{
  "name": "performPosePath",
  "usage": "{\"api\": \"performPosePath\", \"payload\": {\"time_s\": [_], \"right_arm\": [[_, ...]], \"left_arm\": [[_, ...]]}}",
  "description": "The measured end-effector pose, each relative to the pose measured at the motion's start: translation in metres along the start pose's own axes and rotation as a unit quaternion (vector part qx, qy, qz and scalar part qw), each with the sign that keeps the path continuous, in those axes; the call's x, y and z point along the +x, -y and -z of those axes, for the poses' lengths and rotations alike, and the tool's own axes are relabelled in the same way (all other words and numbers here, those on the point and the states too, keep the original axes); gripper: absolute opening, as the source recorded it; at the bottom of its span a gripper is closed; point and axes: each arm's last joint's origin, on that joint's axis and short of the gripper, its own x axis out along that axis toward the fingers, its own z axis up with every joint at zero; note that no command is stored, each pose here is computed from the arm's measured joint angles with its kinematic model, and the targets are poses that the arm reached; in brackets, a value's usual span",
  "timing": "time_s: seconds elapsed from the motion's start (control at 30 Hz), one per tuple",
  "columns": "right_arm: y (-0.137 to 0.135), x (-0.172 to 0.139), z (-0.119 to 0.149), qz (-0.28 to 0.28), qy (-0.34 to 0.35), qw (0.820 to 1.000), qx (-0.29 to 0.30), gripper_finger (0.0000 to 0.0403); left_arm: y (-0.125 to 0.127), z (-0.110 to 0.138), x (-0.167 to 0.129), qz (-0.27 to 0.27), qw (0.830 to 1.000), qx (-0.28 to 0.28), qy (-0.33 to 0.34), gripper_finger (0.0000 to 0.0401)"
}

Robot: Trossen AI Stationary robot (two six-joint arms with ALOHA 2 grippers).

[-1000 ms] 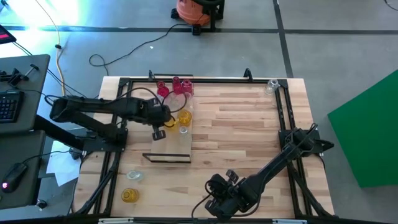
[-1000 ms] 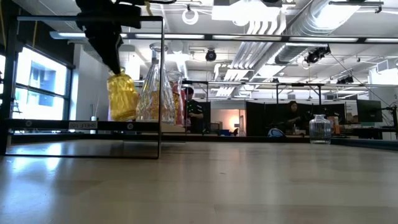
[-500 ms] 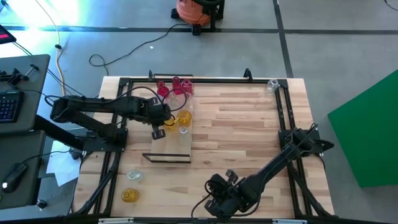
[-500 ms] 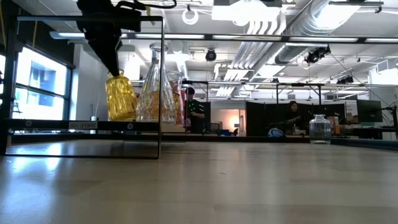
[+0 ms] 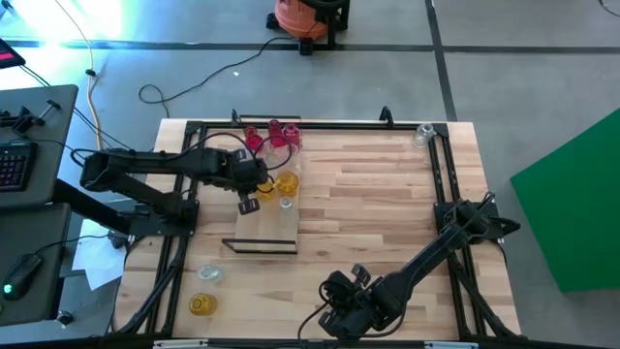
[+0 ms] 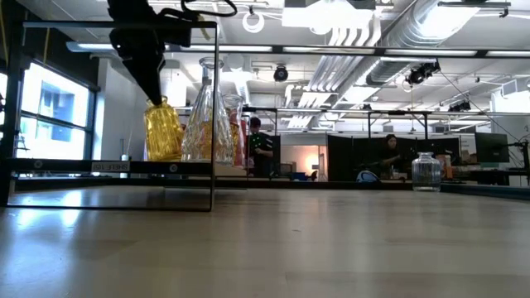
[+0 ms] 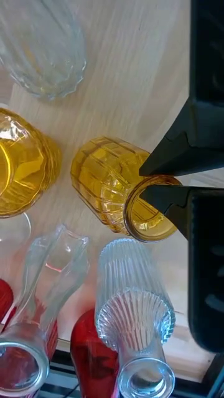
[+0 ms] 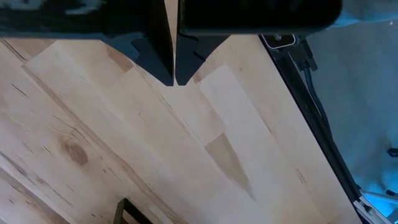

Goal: Sort vases onto shelf
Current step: Put the top yellow vase on the shelf aligned with the other yellow vase, then put the transparent vase on the shelf aligned with the other transparent vase

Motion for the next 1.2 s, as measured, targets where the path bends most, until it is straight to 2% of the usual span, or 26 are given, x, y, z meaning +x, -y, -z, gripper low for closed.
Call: {"api": "performPosePath", "payload": {"time_s": [0.5, 0.77, 1.0, 1.2], "right_arm": [[0.0, 0.0, 0.0, -0.002, 0.0, 1.0, -0.001, 0.0], [0.0, 0.0, 0.0, -0.001, 0.001, 1.0, -0.002, 0.0], [0.0, 0.0, 0.0, -0.002, 0.001, 1.0, -0.003, 0.0], [-0.001, -0.002, 0.004, -0.001, 0.006, 1.0, -0.005, 0.0]], "left_arm": [[0.001, -0.001, -0.003, 0.019, 1.0, 0.003, -0.002, 0.0062], [-0.004, -0.018, -0.027, 0.023, 0.999, -0.004, 0.049, 0.009], [-0.007, -0.025, -0.044, 0.023, 0.997, -0.01, 0.068, 0.0099], [-0.005, -0.026, -0.086, 0.039, 0.996, 0.011, 0.081, 0.0099]]}}
